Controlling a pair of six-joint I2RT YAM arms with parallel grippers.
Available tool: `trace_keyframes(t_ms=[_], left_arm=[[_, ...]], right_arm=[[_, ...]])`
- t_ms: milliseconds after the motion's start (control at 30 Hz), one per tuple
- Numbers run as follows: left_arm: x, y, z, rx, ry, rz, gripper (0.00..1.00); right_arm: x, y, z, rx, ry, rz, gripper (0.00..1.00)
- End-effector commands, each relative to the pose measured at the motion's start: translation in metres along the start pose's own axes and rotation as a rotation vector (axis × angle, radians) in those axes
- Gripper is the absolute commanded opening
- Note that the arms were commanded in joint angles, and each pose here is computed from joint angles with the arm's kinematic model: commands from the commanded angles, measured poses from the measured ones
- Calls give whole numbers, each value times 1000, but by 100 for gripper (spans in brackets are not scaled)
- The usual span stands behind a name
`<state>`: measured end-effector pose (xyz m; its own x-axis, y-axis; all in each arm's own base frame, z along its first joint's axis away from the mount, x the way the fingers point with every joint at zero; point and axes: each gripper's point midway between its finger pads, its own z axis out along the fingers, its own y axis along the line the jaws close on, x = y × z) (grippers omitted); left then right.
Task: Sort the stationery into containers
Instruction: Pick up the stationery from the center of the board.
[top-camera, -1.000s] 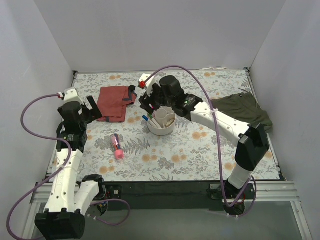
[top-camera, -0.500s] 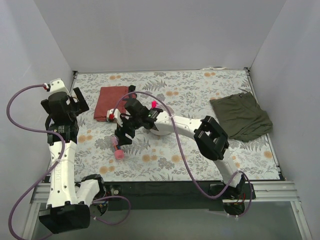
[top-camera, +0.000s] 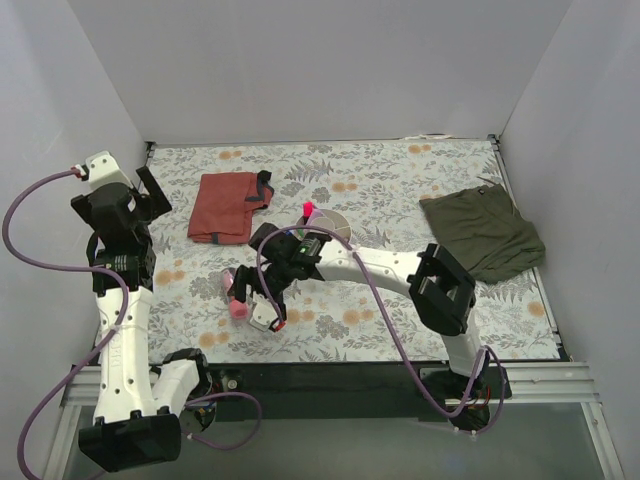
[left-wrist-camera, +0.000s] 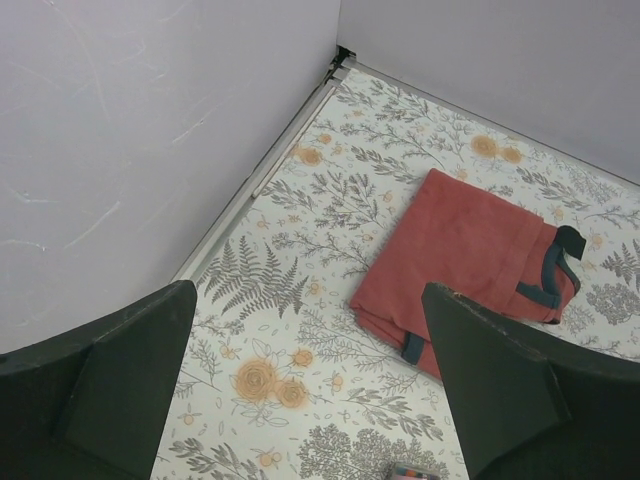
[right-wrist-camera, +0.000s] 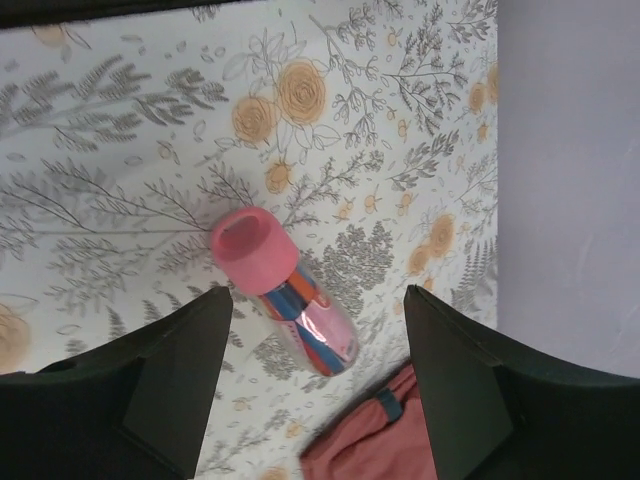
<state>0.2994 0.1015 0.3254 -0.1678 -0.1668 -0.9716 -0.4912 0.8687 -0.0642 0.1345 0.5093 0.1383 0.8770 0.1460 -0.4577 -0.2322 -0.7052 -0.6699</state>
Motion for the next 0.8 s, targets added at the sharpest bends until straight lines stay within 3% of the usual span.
trace_keyframes(t_ms=[0,133,400,767], left_arm=[[-9,-1,-14,18,-14,-43,98],[-4,0,-19,23,-1,-38,98],[2,4,-27,25,6,-39,98],[18,6,-33,32,43,-34,98]], right_arm=[[17,-7,10,-113,19,-358,77],[25,-8,19,-162,20,-443,77],[39,44,26,-356,-11,-510,77],[59,23,49,-284,22,-605,77]])
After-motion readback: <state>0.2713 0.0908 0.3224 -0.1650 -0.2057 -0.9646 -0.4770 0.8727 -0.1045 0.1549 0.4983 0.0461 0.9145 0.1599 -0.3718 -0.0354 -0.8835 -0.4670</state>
